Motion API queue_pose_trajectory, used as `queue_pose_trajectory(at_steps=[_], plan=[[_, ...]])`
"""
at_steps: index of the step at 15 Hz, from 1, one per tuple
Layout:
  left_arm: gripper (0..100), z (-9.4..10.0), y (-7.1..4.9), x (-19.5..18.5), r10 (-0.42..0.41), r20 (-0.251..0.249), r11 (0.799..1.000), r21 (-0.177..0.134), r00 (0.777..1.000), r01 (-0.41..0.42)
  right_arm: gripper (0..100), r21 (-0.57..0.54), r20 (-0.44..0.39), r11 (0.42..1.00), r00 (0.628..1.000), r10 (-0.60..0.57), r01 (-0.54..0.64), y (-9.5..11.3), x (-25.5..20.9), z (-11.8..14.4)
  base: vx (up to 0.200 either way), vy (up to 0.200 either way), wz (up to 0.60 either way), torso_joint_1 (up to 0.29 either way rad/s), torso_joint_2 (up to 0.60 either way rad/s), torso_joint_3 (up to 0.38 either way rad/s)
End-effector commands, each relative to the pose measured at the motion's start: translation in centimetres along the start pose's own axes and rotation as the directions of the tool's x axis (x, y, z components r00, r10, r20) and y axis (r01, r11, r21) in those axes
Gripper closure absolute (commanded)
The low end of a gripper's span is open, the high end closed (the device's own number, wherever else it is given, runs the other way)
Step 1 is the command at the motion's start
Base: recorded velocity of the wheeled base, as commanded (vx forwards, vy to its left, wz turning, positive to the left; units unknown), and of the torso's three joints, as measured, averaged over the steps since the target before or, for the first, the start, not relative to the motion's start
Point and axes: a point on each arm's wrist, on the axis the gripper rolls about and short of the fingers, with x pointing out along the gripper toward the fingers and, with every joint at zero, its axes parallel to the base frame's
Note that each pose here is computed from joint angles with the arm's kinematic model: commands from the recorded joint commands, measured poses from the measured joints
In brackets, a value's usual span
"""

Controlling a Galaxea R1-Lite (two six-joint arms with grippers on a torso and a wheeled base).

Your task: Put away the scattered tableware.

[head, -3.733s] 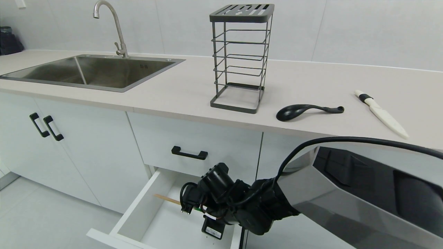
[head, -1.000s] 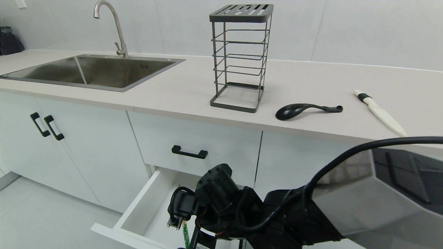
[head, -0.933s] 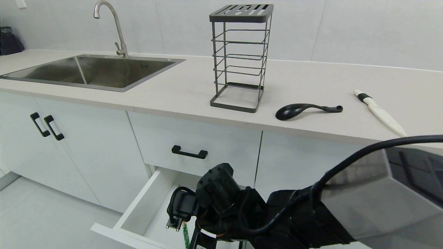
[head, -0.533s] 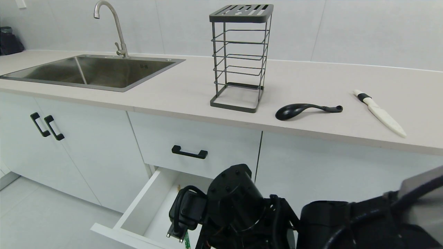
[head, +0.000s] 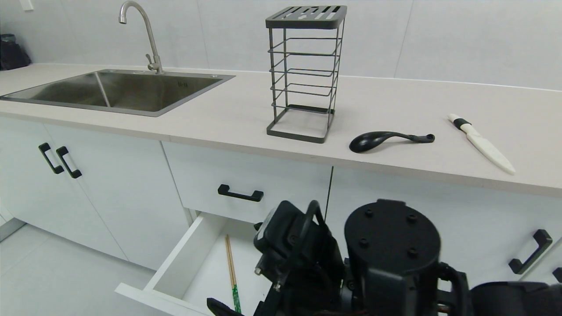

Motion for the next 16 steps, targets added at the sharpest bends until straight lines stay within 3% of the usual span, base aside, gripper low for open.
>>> queue_pose_trajectory(at_steps=[1,7,10,14,16], plan=[[0,0.0,0.0,0.0,0.000,0.000,1.000,0.000,1.000,0.000,0,0.016,0.049,1.000,0.999,-0.016,0.016,-0.1,-1.9,0.6,0.000,0.000,0.00,0.000,0.00,0.000],[0,0.0,0.0,0.0,0.000,0.000,1.000,0.000,1.000,0.000,0,0.041,0.111,0.994,0.989,-0.102,0.098,-1.7,-8.6,0.9,0.000,0.000,0.00,0.000,0.00,0.000],[0,0.0,0.0,0.0,0.000,0.000,1.000,0.000,1.000,0.000,0,0.057,0.098,0.986,0.982,-0.161,0.156,-2.8,-11.6,0.0,0.000,0.000,0.00,0.000,0.00,0.000],[0,0.0,0.0,0.0,0.000,0.000,1.000,0.000,1.000,0.000,0,0.063,0.003,0.982,0.984,-0.176,0.176,-3.1,-14.9,0.6,0.000,0.000,0.00,0.000,0.00,0.000],[0,0.0,0.0,0.0,0.000,0.000,1.000,0.000,1.000,0.000,0,0.067,-0.089,0.982,0.981,-0.172,0.178,-2.9,-17.8,1.1,0.000,0.000,0.00,0.000,0.00,0.000]])
